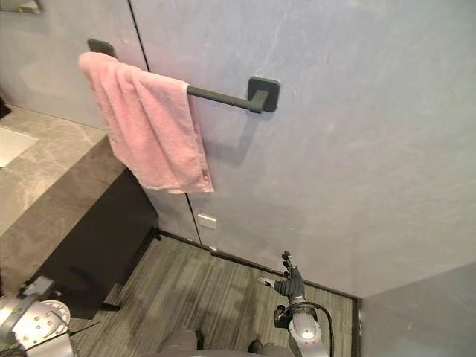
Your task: Organize washtable
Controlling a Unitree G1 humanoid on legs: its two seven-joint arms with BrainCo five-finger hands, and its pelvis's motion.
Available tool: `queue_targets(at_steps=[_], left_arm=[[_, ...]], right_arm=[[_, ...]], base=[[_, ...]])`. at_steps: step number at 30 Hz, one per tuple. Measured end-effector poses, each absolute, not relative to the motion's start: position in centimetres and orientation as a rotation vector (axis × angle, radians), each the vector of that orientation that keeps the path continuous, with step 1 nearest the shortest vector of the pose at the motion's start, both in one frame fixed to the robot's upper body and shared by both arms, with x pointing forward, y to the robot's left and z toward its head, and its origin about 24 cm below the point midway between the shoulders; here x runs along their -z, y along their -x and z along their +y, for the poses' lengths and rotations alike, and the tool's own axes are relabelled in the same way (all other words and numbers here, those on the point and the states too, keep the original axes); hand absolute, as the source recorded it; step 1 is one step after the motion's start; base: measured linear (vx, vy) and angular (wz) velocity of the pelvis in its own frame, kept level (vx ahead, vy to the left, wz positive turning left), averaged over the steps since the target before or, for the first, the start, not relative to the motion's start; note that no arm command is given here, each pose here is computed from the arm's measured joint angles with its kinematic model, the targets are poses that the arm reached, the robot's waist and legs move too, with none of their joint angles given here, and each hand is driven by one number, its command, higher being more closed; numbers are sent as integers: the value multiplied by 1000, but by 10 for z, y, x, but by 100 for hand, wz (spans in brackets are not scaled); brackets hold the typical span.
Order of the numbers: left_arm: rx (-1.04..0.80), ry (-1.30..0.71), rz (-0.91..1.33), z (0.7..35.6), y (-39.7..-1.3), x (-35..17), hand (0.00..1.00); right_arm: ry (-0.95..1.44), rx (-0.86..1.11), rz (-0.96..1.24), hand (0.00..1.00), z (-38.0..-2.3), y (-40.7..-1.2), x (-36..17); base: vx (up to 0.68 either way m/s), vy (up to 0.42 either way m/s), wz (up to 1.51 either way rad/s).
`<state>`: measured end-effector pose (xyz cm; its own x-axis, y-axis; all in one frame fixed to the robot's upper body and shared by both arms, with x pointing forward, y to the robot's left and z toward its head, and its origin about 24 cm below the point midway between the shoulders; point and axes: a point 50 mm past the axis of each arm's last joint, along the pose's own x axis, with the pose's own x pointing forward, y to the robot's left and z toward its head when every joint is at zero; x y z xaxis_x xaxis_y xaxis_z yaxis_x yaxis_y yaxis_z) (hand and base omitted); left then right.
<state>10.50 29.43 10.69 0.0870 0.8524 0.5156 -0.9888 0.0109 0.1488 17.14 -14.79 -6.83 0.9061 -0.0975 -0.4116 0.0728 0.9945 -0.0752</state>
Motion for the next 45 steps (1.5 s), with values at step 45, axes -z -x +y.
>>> queue_targets(at_steps=[45], left_arm=[[-954,-84,-411,243,-176,-114,0]], right_arm=[[45,-91,57,0,-108,-221,-9]], base=[[4,83,-10]])
